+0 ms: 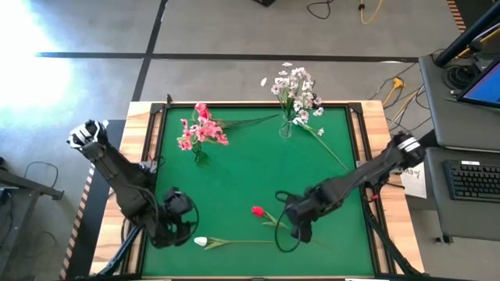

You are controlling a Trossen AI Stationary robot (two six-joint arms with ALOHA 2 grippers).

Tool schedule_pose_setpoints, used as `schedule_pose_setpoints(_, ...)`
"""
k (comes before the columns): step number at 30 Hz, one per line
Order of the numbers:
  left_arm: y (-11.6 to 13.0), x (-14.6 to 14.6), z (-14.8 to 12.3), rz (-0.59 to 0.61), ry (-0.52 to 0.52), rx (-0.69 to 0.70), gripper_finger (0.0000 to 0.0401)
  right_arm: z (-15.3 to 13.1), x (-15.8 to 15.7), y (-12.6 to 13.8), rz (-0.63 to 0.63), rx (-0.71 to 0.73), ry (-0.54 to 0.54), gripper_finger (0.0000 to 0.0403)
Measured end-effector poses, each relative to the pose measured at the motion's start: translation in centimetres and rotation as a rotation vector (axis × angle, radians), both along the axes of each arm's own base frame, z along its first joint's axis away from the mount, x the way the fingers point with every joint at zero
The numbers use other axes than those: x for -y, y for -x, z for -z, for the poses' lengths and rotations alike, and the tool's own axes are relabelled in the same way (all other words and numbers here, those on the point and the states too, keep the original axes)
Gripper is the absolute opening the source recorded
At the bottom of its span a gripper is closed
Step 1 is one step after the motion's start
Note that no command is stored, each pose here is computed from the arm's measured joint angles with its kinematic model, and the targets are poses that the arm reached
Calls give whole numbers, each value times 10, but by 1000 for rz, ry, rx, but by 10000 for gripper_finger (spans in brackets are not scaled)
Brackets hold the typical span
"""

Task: Sort flowers into vase by color
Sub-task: Put the red flower into the green vase

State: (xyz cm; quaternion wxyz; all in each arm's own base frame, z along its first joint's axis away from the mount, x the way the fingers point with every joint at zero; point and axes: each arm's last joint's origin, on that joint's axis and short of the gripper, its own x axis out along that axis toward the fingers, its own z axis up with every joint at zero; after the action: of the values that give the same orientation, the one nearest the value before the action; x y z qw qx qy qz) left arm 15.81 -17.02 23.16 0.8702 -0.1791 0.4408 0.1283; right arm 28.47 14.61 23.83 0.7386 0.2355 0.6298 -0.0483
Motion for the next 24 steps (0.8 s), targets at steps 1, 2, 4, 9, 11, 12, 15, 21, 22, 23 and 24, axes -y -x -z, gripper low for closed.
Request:
schedule_pose_setpoints(1,-2,2,1,16,-1,10,274,8,-4,-1,-26,-18,16,238)
schedule_pose_setpoints(2,-3,3,1,27,-4,16,274,15,-9,-3,-51,-35,34,238)
schedule_pose_setpoints(4,-5,5,3,41,-14,22,274,31,-18,-4,-117,-70,66,237)
schedule_pose_setpoints(9,-6,7,6,37,-41,28,274,64,-37,-2,-227,-106,201,237)
schedule_pose_setpoints(11,-7,7,7,34,-47,29,274,70,-42,-4,-236,-77,248,237)
schedule_pose_setpoints(12,-7,7,7,31,-54,34,274,72,-43,-6,-241,-47,264,237)
schedule_pose_setpoints(15,-8,7,7,20,-74,54,274,74,-46,-13,-261,39,309,237)
schedule_pose_setpoints(21,-9,6,7,10,-87,73,274,88,-46,-20,-284,133,310,237)
schedule_pose_setpoints(22,-9,6,7,8,-91,77,274,91,-45,-21,-285,141,306,235)
schedule_pose_setpoints(23,-9,6,7,6,-94,80,274,94,-44,-21,-287,147,298,232)
schedule_pose_setpoints(24,-9,6,7,6,-97,83,274,97,-43,-21,-287,151,295,229)
